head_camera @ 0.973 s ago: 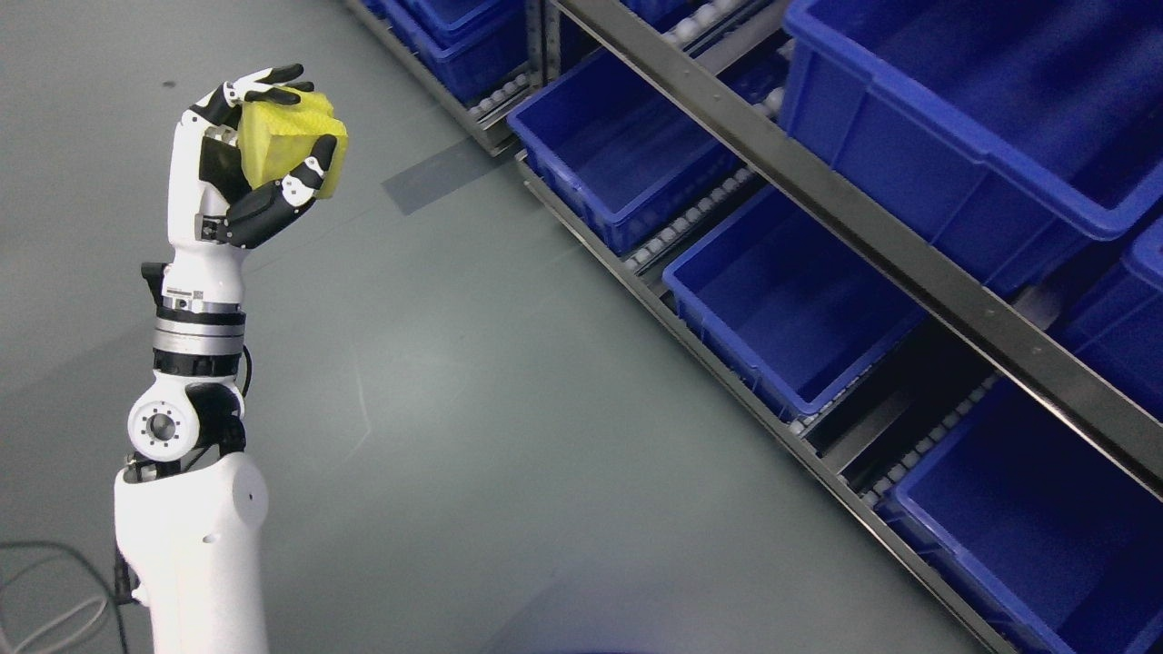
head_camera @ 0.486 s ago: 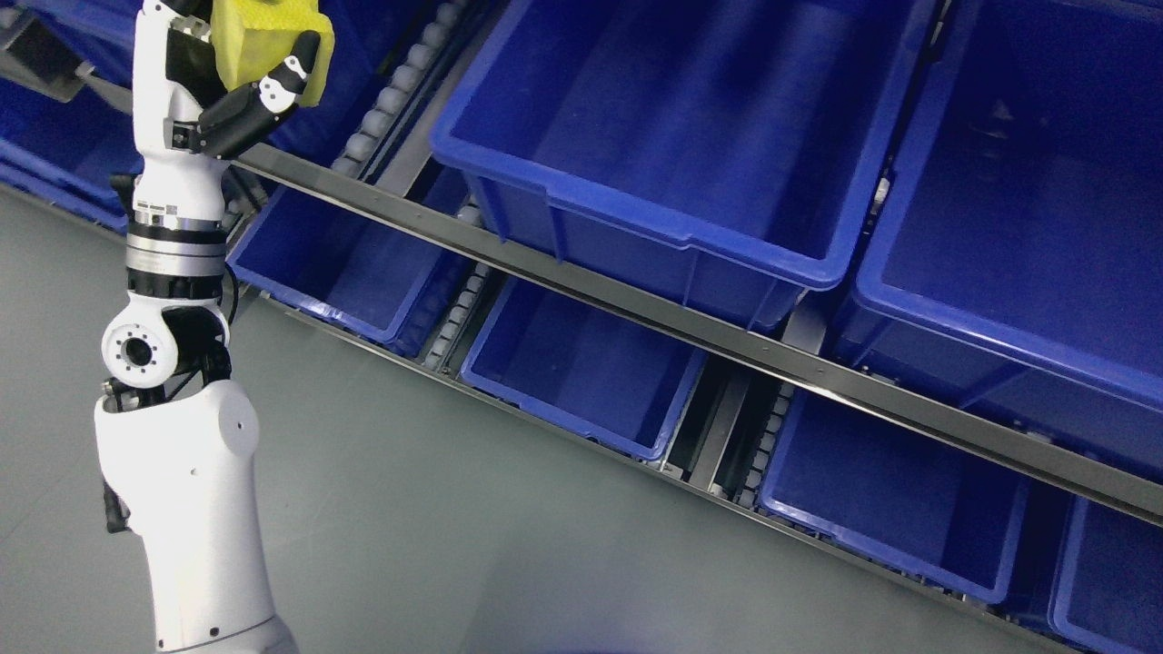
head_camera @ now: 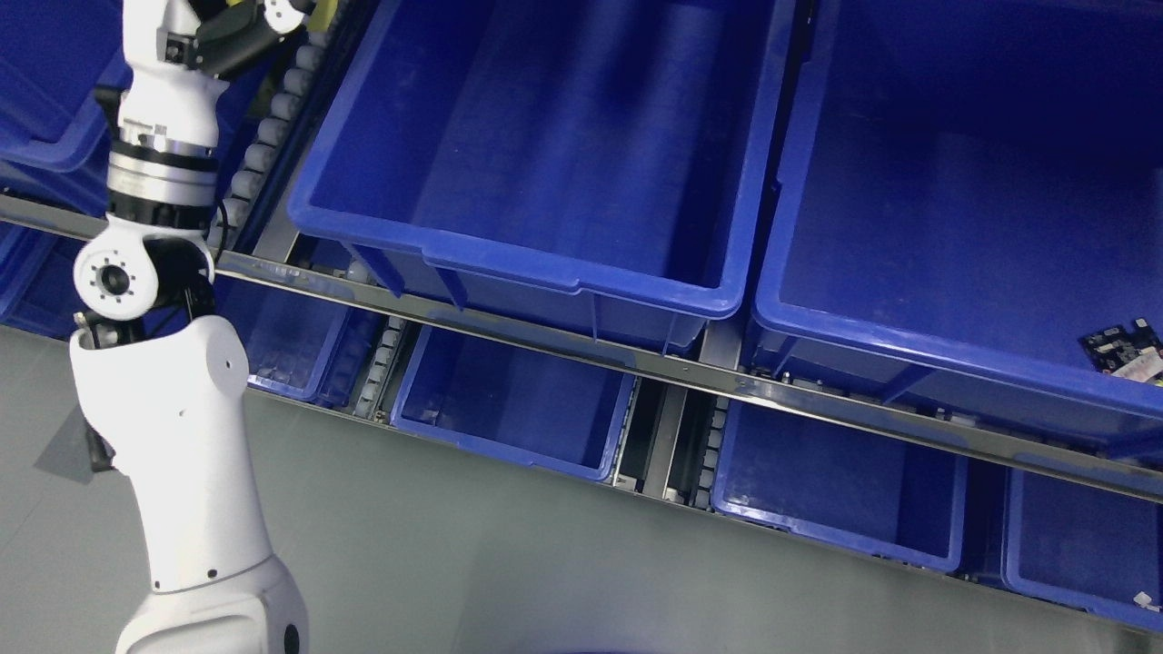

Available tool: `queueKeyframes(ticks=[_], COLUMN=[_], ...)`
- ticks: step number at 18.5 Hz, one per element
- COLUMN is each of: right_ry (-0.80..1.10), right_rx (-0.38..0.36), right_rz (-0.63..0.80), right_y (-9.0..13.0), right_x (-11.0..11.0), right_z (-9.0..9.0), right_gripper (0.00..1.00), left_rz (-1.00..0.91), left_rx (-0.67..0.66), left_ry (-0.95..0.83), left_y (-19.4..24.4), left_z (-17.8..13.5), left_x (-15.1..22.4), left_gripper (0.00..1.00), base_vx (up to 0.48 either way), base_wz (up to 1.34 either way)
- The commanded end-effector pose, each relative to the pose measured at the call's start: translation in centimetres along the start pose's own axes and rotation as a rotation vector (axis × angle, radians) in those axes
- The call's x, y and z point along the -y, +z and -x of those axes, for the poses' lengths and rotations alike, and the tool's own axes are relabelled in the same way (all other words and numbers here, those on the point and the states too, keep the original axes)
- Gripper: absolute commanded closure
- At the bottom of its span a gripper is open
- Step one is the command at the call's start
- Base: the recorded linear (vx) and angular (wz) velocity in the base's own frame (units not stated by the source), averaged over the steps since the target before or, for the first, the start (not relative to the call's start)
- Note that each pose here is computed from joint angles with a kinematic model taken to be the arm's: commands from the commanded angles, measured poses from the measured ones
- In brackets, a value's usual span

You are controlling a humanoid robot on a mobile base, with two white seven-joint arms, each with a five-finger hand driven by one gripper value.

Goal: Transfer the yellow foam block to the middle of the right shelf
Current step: 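Reach the left hand over the middle blue bin and release the cube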

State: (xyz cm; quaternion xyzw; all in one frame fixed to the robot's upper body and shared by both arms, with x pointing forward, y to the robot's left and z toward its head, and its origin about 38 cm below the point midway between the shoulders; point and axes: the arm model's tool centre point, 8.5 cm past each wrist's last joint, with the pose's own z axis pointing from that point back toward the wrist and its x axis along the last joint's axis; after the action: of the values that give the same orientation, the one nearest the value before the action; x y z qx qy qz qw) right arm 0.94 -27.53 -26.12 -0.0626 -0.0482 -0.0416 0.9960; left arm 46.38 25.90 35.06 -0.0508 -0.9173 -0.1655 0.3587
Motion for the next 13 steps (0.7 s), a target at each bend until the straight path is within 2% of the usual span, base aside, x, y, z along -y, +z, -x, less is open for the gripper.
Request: queueKeyframes(ticks=[1, 5, 6, 7, 8, 10, 11, 13], right_ry=[0.004, 0.004, 0.004, 0.004, 0.004, 0.004, 0.004, 0.004], right_rx=[0.018, 0.018, 0.018, 0.018, 0.018, 0.018, 0.018, 0.018], right_rz=[0.017, 0.017, 0.017, 0.017, 0.017, 0.017, 0.017, 0.017], right_y=[-0.1, -0.1, -0.1, -0.1, -0.1, -0.1, -0.1, -0.1], right_x=[1.1, 1.1, 1.1, 1.1, 1.1, 1.1, 1.1, 1.1], right_z=[-0.6, -0.6, -0.6, -0.6, -0.6, -0.6, -0.6, -0.6], right_gripper=[0.00, 0.00, 0.00, 0.00, 0.00, 0.00, 0.00, 0.00], left_rz=[0.256, 0.477, 0.547, 0.598, 0.647, 0.707, 0.723, 0.720], left_rx=[-0.134, -0.349, -0.417, -0.474, -0.530, -0.579, -0.601, -0.625], left_ry=[-0.233, -0.350, -0.373, -0.406, -0.447, -0.510, -0.526, -0.522], left_y=[-4.2, -6.9, -7.7, -8.2, -8.4, -8.9, -9.0, -8.9], left_z=[-2.2, -1.6, -0.7, 0.3, 1.3, 2.2, 2.7, 3.3], left_x=[-0.9, 0.5, 1.4, 2.2, 2.8, 3.8, 4.1, 4.1], left_gripper=[1.00, 1.00, 0.98, 0.93, 0.83, 0.52, 0.33, 0.24], base_vx=[0.043, 0.054, 0.051, 0.059, 0.059, 0.067, 0.039, 0.040], base_wz=[-0.14, -0.17, -0.19, -0.18, -0.18, -0.16, -0.15, -0.13])
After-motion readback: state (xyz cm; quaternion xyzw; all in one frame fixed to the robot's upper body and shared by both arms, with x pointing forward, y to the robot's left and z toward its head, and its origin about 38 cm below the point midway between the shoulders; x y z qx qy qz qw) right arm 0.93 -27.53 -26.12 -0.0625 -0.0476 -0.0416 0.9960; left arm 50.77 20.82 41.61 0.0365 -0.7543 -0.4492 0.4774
